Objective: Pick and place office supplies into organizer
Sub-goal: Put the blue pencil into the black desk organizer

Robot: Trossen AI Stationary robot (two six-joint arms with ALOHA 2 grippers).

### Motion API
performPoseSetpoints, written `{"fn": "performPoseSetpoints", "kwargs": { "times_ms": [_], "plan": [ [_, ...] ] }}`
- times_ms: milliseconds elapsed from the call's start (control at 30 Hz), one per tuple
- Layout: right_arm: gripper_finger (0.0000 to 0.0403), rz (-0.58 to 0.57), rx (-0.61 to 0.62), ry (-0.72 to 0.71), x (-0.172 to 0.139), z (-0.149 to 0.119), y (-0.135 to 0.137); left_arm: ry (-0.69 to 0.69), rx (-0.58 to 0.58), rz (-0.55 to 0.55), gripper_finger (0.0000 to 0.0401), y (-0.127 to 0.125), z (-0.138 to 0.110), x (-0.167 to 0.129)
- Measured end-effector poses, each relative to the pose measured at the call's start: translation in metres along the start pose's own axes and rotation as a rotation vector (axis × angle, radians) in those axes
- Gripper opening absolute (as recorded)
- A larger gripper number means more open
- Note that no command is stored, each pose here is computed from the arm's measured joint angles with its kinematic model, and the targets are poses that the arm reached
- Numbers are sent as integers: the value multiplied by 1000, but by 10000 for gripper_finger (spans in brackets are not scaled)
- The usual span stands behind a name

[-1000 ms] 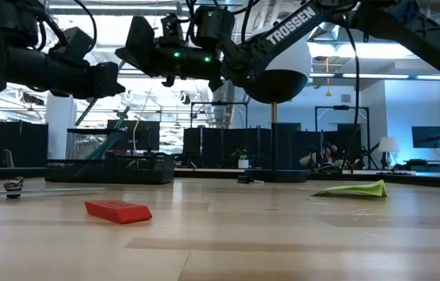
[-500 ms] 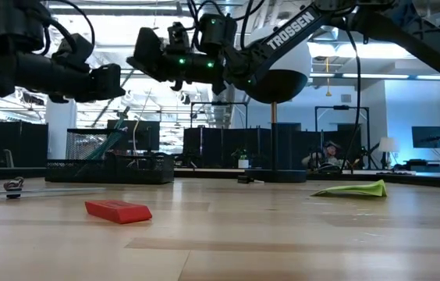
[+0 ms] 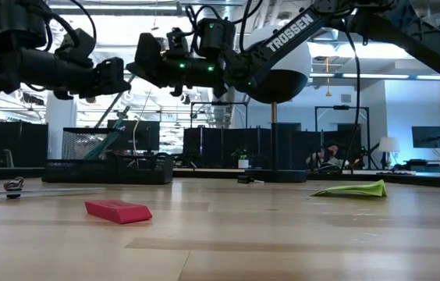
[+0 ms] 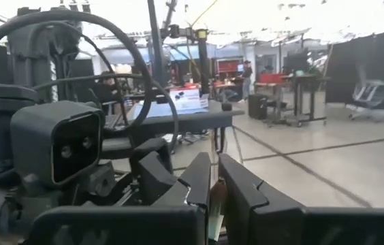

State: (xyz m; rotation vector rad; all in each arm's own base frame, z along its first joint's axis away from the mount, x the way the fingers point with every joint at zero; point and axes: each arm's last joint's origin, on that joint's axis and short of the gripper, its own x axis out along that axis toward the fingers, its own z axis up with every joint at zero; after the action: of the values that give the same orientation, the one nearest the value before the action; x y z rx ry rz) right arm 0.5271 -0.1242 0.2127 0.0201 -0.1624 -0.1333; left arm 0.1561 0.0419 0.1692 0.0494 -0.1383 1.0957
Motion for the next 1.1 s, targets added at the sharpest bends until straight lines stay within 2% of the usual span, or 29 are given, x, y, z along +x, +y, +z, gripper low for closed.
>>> {"fn": "performPoseSetpoints", "kwargs": {
  "times_ms": [200,400,600,733,867,1100],
  "plan": [
    [10,0,23,-37,0,6,-1,-58,7,20,185,1,10,-3],
    [10,11,29,0,0,2,0,-73,13,84,185,4,21,-8],
    [10,48,35,61,0,-4,4,-124,-9,74,185,11,40,-18],
    [10,45,3,-3,1,2,9,-139,-14,90,185,17,49,-24],
    [10,80,32,-83,-1,18,9,-134,-6,110,185,21,55,-28],
    [10,103,17,62,0,7,20,-137,-4,127,185,27,61,-32]
  ]
}}
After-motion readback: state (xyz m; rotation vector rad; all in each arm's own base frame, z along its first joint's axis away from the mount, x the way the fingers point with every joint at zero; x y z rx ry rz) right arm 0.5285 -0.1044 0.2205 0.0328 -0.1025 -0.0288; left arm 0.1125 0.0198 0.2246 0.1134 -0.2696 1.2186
